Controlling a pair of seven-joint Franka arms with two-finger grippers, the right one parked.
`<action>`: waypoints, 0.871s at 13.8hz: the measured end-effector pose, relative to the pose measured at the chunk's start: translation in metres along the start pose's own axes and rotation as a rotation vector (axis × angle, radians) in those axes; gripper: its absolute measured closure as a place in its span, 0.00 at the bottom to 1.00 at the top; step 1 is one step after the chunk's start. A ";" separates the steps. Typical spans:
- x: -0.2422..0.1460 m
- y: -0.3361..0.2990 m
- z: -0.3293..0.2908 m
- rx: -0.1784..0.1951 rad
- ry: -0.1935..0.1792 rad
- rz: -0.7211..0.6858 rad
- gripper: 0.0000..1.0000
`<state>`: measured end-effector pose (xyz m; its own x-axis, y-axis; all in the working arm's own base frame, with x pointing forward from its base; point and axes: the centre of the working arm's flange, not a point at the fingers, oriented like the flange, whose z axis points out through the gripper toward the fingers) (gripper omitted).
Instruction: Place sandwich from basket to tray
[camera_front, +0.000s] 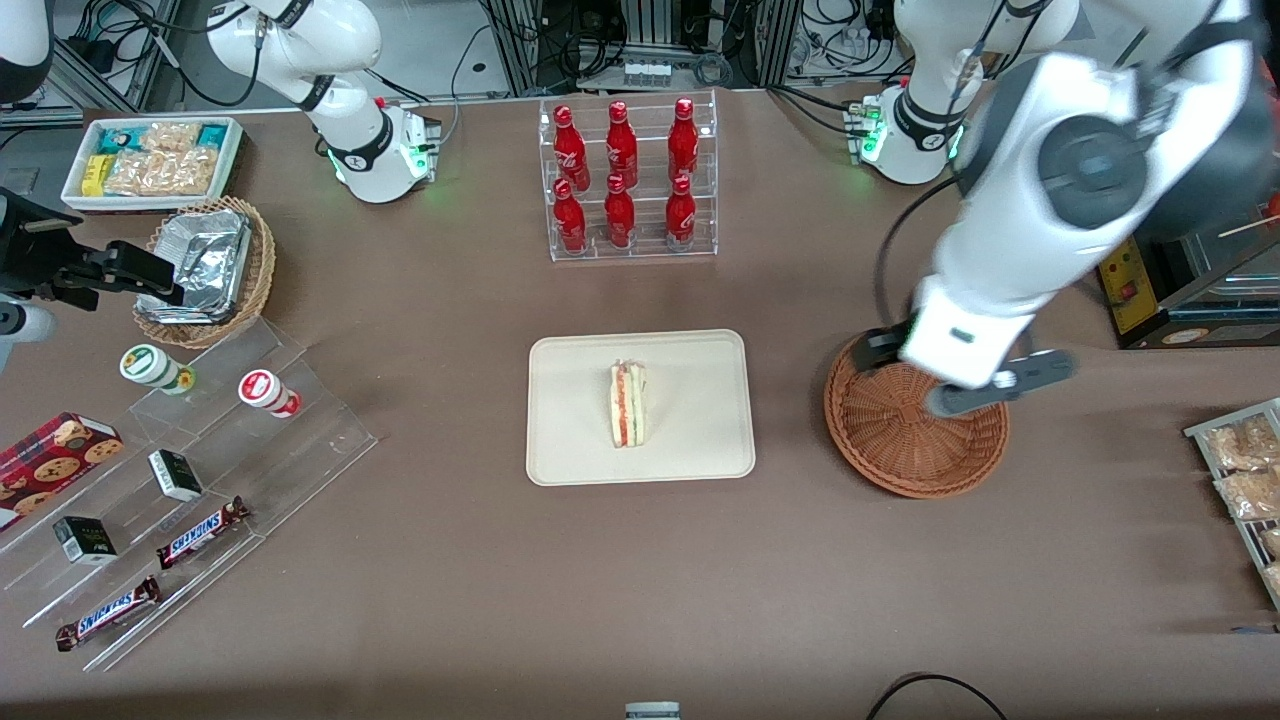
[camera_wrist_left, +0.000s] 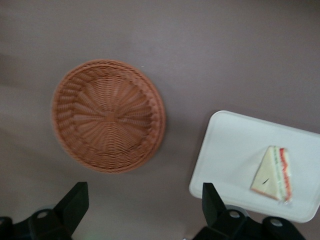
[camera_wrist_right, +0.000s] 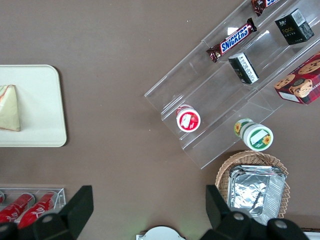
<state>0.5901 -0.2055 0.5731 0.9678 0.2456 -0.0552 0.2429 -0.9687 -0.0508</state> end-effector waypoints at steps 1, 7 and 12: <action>-0.001 -0.017 -0.010 0.008 -0.008 0.032 0.00; -0.030 -0.081 -0.025 0.044 -0.034 0.175 0.00; -0.021 -0.146 -0.044 0.009 -0.021 0.237 0.00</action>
<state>0.5369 -0.0709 0.6253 0.9961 0.0121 -0.0871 0.0084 -0.9990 -0.0429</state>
